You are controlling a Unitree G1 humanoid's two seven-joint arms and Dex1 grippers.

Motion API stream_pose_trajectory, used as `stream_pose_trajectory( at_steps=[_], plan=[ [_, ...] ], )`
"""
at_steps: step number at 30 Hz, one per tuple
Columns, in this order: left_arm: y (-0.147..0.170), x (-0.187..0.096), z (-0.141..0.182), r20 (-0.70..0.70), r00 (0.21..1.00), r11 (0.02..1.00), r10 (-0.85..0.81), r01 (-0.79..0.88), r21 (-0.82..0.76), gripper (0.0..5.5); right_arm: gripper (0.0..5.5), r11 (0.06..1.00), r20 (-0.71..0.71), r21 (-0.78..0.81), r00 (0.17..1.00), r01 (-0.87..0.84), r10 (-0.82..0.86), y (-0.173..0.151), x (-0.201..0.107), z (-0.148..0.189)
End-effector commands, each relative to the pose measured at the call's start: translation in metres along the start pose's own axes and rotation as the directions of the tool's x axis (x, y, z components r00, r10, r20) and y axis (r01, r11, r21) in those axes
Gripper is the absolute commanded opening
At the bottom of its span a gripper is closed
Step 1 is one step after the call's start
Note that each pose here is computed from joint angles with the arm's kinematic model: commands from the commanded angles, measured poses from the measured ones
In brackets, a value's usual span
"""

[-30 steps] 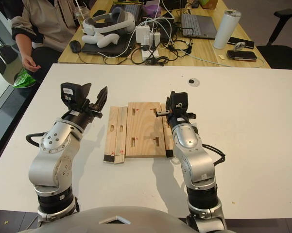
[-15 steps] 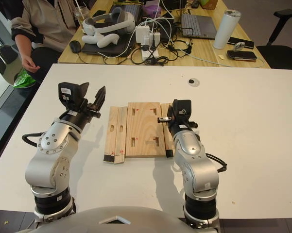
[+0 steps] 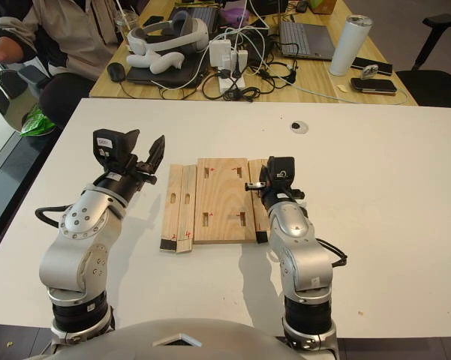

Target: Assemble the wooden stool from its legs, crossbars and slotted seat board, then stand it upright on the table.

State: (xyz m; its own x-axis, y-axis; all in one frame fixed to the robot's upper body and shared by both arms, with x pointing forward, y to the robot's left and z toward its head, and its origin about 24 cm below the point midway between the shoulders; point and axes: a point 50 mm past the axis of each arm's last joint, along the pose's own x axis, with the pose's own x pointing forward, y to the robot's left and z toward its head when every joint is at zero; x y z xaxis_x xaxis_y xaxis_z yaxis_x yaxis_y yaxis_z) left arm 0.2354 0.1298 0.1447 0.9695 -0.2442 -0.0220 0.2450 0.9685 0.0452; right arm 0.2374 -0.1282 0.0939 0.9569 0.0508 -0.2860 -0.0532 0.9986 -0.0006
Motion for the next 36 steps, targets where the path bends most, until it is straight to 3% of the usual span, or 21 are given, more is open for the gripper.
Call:
stream_pose_trajectory(
  at_steps=[1, 9, 21, 30, 36],
  plan=[
    [0.0, 0.0, -0.001, -0.009, 1.0, 1.0, -0.001, 0.001, 0.003, 2.7, 0.39, 1.0, -0.018, -0.012, 1.0, 0.014, -0.014, -0.004, 0.002, -0.003],
    [0.0, 0.001, 0.0, -0.009, 1.0, 1.0, -0.004, 0.004, 0.01, 2.7, 0.39, 0.997, -0.101, 0.072, 0.995, -0.017, 0.025, 0.0, 0.004, -0.012],
    [0.0, 0.001, -0.001, -0.009, 1.0, 1.0, 0.008, -0.008, 0.006, 2.7, 0.39, 0.995, -0.155, 0.077, 0.985, -0.063, 0.074, 0.01, 0.002, -0.013],
    [-0.001, 0.005, 0.001, 0.006, 1.0, 1.0, -0.003, 0.003, 0.006, 2.7, 0.39, 0.998, -0.04, 0.066, 0.999, -0.011, 0.014, 0.011, 0.043, -0.012],
    [0.0, 0.007, 0.002, 0.006, 1.0, 1.0, -0.015, 0.015, 0.015, 2.7, 0.39, 0.99, -0.143, 0.132, 0.987, -0.052, 0.071, 0.026, 0.059, -0.024]
  ],
)
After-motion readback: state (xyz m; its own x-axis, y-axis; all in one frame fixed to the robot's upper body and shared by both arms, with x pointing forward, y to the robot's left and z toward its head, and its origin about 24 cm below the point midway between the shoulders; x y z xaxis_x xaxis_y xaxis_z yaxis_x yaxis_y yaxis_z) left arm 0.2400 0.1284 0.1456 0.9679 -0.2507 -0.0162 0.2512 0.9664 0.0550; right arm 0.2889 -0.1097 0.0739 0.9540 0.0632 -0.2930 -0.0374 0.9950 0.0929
